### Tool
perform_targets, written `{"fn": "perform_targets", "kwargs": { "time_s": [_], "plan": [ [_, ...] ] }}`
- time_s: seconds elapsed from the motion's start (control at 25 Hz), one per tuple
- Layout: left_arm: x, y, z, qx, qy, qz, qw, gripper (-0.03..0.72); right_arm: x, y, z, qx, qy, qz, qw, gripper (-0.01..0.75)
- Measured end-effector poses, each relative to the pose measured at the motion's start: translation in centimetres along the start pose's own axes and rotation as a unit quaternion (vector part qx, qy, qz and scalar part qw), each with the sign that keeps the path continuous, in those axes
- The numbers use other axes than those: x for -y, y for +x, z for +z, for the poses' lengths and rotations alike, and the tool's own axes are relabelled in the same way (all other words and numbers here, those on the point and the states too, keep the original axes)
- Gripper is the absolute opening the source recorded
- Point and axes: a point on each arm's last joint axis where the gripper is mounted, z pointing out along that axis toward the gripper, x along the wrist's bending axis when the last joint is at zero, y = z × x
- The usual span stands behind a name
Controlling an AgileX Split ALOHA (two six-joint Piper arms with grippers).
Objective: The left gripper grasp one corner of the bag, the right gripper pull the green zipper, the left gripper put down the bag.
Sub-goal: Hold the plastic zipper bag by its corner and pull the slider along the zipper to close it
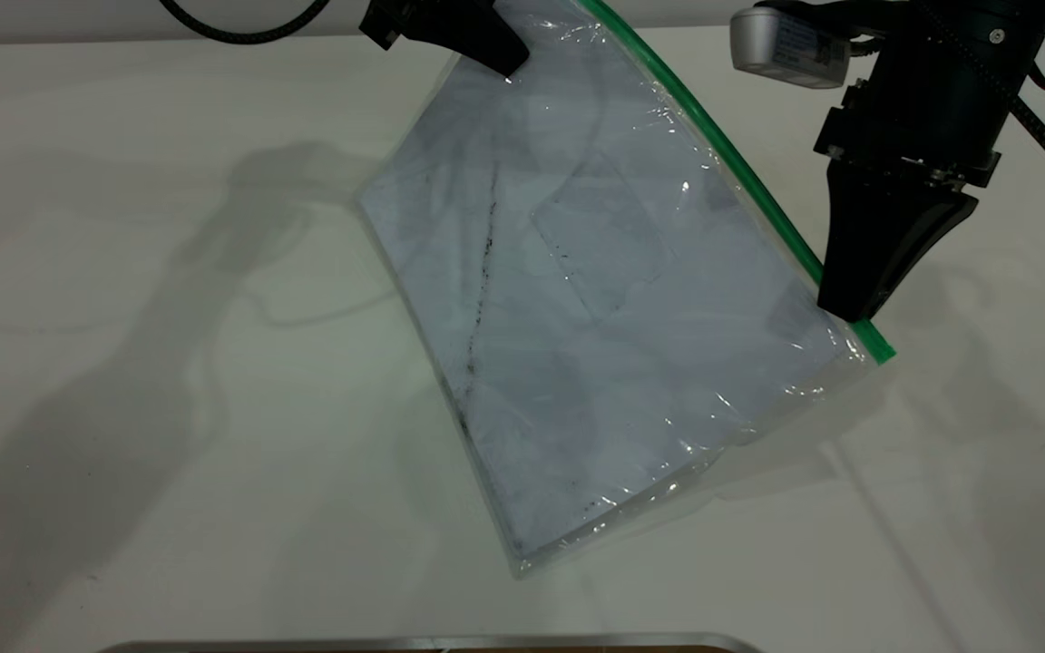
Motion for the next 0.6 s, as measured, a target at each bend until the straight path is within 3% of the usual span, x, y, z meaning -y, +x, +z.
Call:
{"fn": "perform_targets", "kwargs": {
  "time_s": [0.6],
  "plan": [
    [1.2,0.2,-0.9,-0.006,0.023,-0.018,1.0,0.052,0.2,-0.2,0.0,0.013,0.01,0.011,1.0,0.062]
  ]
}}
